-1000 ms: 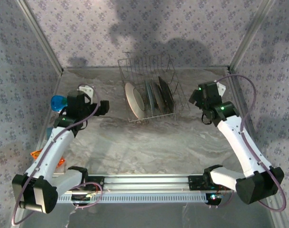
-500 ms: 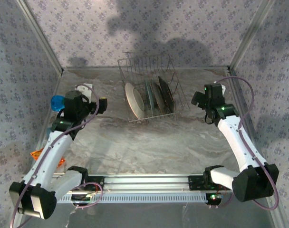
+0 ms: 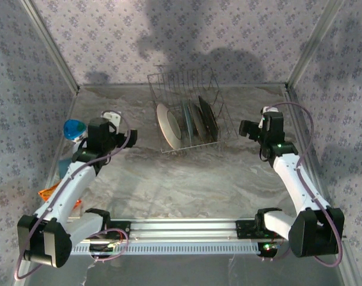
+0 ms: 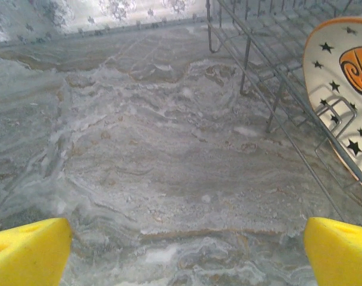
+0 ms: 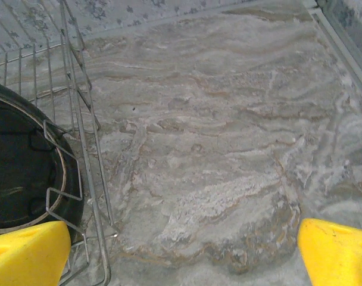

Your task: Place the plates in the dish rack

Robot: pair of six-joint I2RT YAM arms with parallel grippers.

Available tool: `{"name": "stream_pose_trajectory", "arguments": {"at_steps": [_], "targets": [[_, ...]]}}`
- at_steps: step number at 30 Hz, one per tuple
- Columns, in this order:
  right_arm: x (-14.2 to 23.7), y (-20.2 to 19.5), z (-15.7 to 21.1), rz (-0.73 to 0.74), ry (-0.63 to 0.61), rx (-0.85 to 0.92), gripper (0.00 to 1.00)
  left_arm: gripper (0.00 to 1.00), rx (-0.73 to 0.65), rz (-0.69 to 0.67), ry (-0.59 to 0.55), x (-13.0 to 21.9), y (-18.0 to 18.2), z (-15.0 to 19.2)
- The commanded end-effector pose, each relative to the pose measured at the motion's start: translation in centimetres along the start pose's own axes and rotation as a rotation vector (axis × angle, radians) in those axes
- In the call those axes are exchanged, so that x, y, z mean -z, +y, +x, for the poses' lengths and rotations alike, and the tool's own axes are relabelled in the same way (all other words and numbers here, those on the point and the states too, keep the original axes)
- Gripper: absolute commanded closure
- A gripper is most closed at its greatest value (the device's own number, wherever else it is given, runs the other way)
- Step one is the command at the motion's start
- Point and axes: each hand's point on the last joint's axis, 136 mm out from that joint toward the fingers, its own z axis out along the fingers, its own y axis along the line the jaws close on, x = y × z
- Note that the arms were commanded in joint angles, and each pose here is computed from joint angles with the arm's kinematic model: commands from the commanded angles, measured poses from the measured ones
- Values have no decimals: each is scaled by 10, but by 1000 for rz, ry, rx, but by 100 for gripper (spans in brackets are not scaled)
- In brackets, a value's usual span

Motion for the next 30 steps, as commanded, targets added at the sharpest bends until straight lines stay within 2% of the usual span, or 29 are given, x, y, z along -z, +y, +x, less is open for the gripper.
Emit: {"name": "stream_pose_trajectory", "arguments": {"at_steps": [1,7,17,30], "targets": [[-3,2,-17,-31,-111,57,0,1,20,-51,-96,-3,11,-12],[-24,-2,-4,-72,-118,51,0,1,51,-115,-115,-14,32,5],[-53,-23,19,-43,-126,47,0,0,84,-203,-207,-3,58,13],[-68,4,34,-186,-88,109,0,1,74,-204,-177,-9,60,24]]}}
